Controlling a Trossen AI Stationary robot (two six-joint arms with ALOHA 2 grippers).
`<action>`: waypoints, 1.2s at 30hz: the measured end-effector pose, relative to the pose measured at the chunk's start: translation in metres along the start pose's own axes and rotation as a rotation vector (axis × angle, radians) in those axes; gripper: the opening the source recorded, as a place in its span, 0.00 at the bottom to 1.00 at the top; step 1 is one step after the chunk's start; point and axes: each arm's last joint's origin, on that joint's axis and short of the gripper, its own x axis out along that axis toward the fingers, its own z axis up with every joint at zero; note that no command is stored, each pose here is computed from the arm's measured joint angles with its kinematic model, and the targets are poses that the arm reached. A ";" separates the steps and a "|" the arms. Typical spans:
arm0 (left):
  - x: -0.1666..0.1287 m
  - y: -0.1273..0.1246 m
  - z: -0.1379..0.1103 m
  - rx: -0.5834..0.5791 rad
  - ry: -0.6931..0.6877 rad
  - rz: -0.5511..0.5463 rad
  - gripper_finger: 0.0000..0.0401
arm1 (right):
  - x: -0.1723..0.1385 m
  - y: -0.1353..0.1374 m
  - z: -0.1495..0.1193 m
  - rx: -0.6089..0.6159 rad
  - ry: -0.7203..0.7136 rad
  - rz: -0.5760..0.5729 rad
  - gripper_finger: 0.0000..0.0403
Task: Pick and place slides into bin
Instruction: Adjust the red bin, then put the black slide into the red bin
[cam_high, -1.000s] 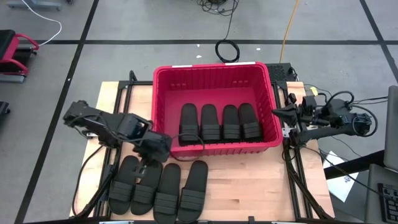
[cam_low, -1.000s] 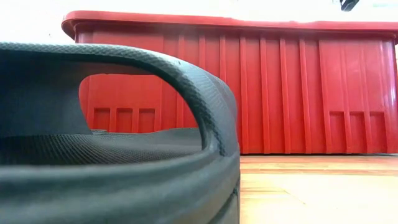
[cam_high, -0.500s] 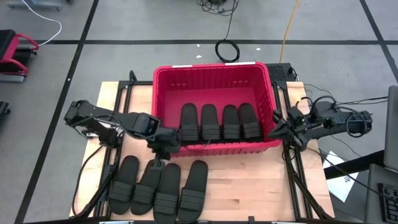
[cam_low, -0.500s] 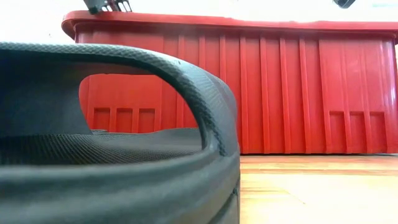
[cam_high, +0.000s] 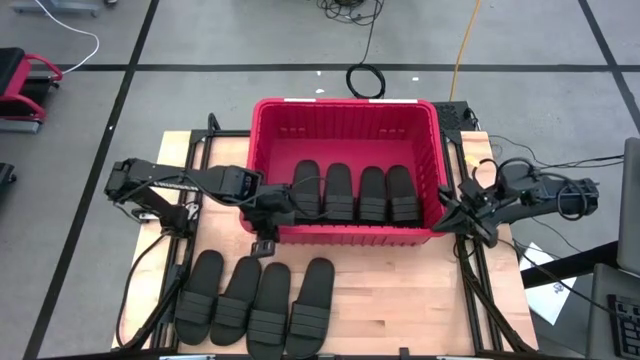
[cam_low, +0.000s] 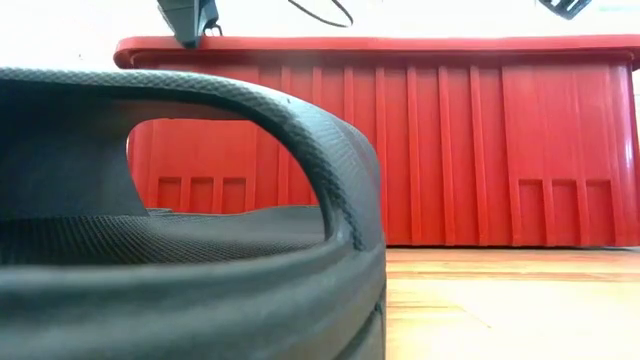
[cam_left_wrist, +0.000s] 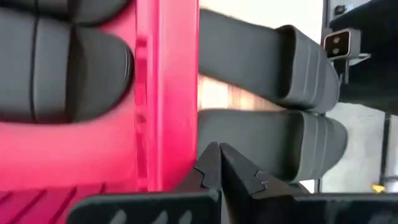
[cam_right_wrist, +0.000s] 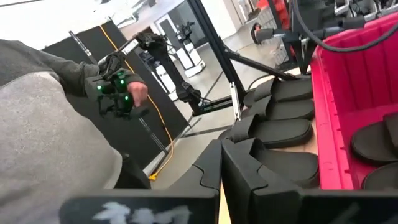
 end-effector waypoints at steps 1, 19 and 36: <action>0.000 -0.001 0.001 0.014 -0.011 -0.005 0.00 | -0.001 0.000 0.000 -0.003 -0.005 0.002 0.00; -0.031 -0.054 0.034 0.340 -0.422 0.048 0.00 | 0.015 0.017 0.032 -0.212 -0.222 0.183 0.00; -0.082 -0.071 0.013 0.243 -0.678 0.325 0.00 | 0.075 0.092 0.085 -0.381 0.216 0.184 0.00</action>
